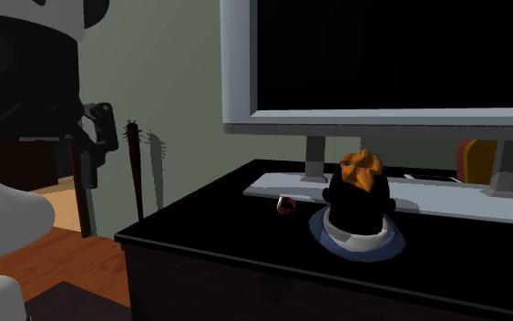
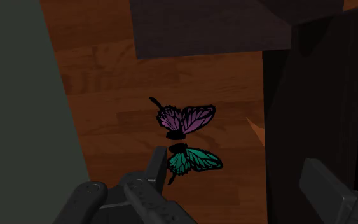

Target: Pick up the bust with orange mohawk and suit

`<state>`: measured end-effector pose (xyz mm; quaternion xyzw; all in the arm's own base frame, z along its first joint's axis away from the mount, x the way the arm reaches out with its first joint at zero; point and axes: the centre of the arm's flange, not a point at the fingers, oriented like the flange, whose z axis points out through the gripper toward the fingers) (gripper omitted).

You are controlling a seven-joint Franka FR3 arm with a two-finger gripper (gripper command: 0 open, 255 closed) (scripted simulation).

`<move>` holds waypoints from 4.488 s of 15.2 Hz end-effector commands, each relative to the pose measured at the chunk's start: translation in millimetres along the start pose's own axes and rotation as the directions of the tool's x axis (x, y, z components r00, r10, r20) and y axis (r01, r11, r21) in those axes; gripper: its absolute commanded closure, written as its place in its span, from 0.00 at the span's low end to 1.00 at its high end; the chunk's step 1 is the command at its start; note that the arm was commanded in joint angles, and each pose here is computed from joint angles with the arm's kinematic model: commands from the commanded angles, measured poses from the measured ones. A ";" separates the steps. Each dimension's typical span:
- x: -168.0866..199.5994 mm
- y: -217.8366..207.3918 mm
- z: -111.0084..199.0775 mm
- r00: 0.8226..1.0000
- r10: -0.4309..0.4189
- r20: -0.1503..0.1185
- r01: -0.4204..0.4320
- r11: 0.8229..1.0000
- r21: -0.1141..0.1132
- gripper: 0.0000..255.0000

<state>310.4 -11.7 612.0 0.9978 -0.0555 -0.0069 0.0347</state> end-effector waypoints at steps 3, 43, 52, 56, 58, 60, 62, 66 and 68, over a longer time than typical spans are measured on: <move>7.1 -19.9 2.4 0.998 0.062 -0.021 -0.062 0.998 0.028 0.00; 220.4 -218.5 -3.1 0.531 0.842 -0.096 -0.711 0.504 0.491 1.00; 220.3 -218.4 -9.0 0.531 0.842 -0.096 -0.711 0.504 0.491 1.00; 220.2 -217.0 -30.1 0.531 0.842 -0.096 -0.711 0.504 0.491 1.00; 220.1 -216.2 -40.6 0.531 0.842 -0.096 -0.711 0.504 0.491 1.00; 220.0 -215.5 -51.1 0.531 0.842 -0.096 -0.711 0.504 0.491 1.00; 219.8 -214.8 -61.7 0.531 0.842 -0.096 -0.711 0.504 0.491 1.00; 219.6 -213.3 -82.7 0.531 0.842 -0.096 -0.711 0.504 0.491 1.00; 219.6 -213.2 -83.5 0.531 0.842 -0.096 -0.711 0.504 0.491 1.00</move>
